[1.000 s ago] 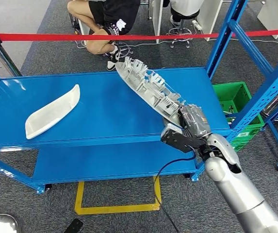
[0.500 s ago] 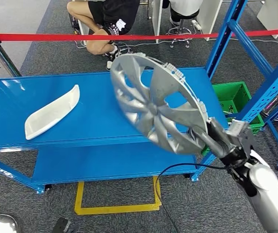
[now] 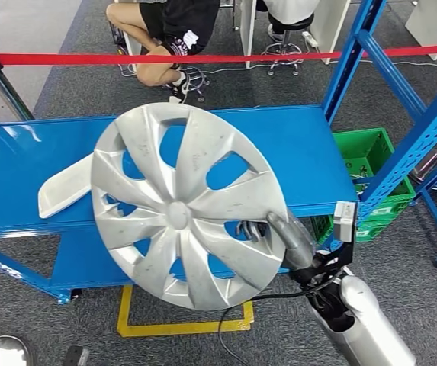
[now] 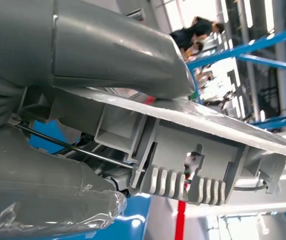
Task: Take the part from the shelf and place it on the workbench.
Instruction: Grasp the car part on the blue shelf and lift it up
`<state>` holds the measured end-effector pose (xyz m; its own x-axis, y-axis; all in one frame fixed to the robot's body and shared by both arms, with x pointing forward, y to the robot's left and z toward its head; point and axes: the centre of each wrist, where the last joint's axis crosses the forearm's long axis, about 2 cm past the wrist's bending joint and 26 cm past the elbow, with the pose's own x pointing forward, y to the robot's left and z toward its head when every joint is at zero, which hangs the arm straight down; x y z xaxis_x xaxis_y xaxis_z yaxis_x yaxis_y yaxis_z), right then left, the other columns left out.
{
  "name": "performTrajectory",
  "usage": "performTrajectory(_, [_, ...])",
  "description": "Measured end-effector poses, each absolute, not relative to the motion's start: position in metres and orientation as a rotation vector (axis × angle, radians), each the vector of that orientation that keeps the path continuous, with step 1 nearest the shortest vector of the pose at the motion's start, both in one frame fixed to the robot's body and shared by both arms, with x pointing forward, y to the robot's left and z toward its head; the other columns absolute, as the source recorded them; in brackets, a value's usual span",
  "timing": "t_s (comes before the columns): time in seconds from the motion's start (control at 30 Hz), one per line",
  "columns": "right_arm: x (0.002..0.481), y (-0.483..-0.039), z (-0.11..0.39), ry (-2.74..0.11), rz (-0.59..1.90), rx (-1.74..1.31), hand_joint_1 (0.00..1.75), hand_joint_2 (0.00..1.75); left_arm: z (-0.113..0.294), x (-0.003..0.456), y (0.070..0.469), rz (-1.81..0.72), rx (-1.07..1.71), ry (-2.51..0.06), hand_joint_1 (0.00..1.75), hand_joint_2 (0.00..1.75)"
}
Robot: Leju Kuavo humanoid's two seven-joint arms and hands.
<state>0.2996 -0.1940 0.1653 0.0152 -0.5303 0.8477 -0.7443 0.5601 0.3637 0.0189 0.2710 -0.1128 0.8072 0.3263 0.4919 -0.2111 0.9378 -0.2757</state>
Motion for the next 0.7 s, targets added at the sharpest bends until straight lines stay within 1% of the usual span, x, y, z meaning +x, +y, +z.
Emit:
performTrajectory(0.1, [0.302,-0.180,0.172,-1.651,0.222,1.117,1.75,0.00,-0.113,0.019,0.277,0.280,-0.203,-0.564,0.00,1.75])
performTrajectory(0.23, [0.304,-0.171,0.176,-1.652,0.216,1.133,1.75,0.00,-0.113,0.018,0.283,0.269,-0.195,-0.562,0.00,1.75])
performTrajectory(0.7, [0.301,-0.163,0.175,-1.657,0.203,1.138,1.75,0.00,-0.113,0.015,0.290,0.267,-0.189,-0.520,0.00,1.75])
